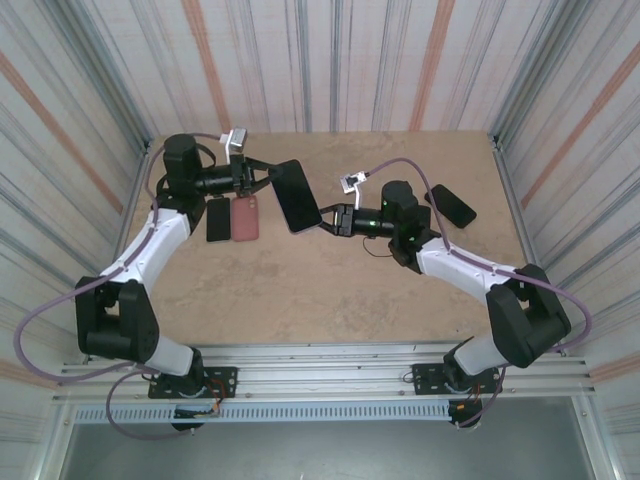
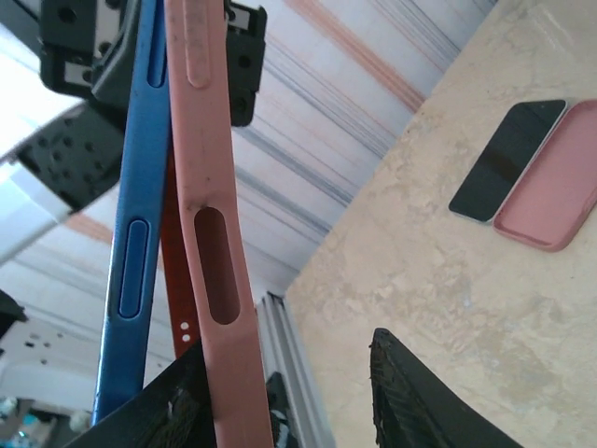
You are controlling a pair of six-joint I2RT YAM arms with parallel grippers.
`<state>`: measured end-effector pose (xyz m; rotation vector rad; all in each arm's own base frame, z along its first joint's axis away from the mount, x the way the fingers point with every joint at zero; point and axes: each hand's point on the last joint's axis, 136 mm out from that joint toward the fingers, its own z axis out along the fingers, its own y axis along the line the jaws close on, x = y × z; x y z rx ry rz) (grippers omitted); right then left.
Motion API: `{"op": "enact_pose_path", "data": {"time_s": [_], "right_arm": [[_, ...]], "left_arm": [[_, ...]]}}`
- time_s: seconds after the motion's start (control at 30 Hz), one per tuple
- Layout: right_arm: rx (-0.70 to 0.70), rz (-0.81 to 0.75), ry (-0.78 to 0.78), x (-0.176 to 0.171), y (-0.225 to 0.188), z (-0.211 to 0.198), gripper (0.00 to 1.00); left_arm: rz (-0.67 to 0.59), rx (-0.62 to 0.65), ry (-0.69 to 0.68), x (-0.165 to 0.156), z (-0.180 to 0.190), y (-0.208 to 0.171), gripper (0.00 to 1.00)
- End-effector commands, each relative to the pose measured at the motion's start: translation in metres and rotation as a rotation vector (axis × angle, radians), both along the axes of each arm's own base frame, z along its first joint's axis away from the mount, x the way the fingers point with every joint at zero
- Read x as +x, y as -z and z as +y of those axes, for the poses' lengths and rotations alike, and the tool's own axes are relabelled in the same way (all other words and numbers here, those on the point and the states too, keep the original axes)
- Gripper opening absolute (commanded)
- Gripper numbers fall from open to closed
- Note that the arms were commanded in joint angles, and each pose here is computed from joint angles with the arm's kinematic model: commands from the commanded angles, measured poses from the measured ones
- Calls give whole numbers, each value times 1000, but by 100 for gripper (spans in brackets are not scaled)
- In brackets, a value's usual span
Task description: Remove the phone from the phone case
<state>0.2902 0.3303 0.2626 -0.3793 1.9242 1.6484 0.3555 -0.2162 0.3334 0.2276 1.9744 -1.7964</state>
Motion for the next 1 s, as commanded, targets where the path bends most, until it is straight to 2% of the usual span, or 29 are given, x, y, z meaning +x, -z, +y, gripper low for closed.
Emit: {"op": "enact_pose_path", "data": {"time_s": [0.0,0.37,0.47,0.7,0.97], "right_arm": [[179,-43,-5,-15,-55,2,39],[246,26,4,-17,-54,2,18],[266,63,17,-16,-54,0,13],[283,101,45,-12,-51,-6,4],[326,127,73,-5,-54,-12,2]], "left_arm": [[-11,-18,-76,20,-2,1,0],[73,4,-116,31,-2,27,0],[85,2,-117,33,-3,32,3],[85,12,-133,34,-2,34,18],[89,15,-146,38,1,34,34]]}}
